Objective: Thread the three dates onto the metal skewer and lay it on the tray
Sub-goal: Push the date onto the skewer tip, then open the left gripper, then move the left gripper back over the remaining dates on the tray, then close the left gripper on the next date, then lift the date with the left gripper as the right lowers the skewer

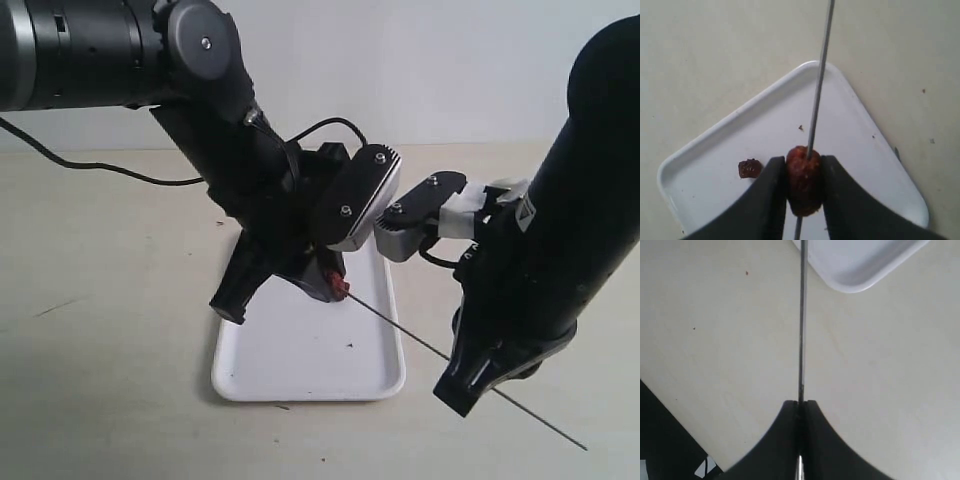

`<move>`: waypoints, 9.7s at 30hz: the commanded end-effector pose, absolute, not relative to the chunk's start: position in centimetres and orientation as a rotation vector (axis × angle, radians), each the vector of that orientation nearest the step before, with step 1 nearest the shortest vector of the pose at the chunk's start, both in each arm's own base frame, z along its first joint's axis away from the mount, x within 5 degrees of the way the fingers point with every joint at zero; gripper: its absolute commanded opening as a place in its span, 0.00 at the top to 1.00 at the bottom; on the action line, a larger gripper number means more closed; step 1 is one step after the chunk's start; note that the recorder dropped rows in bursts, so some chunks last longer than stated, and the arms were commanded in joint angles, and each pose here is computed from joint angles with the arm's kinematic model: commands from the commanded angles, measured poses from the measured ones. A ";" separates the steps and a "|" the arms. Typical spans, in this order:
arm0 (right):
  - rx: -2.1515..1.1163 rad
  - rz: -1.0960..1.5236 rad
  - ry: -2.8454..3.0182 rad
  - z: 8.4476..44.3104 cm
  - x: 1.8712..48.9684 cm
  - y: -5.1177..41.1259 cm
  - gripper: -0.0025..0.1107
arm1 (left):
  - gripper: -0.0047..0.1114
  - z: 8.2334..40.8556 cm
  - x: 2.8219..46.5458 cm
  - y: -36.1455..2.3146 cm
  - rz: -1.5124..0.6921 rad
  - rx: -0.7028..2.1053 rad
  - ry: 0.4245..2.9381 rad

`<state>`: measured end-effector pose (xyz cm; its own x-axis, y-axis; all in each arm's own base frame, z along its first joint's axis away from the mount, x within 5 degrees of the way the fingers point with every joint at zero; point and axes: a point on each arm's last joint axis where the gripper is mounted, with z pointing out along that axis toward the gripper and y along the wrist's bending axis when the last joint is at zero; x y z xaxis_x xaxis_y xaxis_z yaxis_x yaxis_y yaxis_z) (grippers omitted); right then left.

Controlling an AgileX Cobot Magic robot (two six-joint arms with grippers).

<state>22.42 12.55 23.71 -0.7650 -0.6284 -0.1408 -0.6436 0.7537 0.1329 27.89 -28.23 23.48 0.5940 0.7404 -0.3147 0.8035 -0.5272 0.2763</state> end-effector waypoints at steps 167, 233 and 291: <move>-0.540 0.053 2.772 29.0 11.9 5.4 0.98 | 0.53 16.9 36.5 -33.0 -0.052 2.350 1.425; -0.581 0.030 2.775 28.9 11.8 5.2 0.98 | 0.59 10.2 37.5 -30.9 -0.206 2.393 1.499; -0.767 0.232 2.917 25.5 11.2 6.7 0.98 | 0.68 23.6 35.5 -27.7 -0.615 2.274 1.268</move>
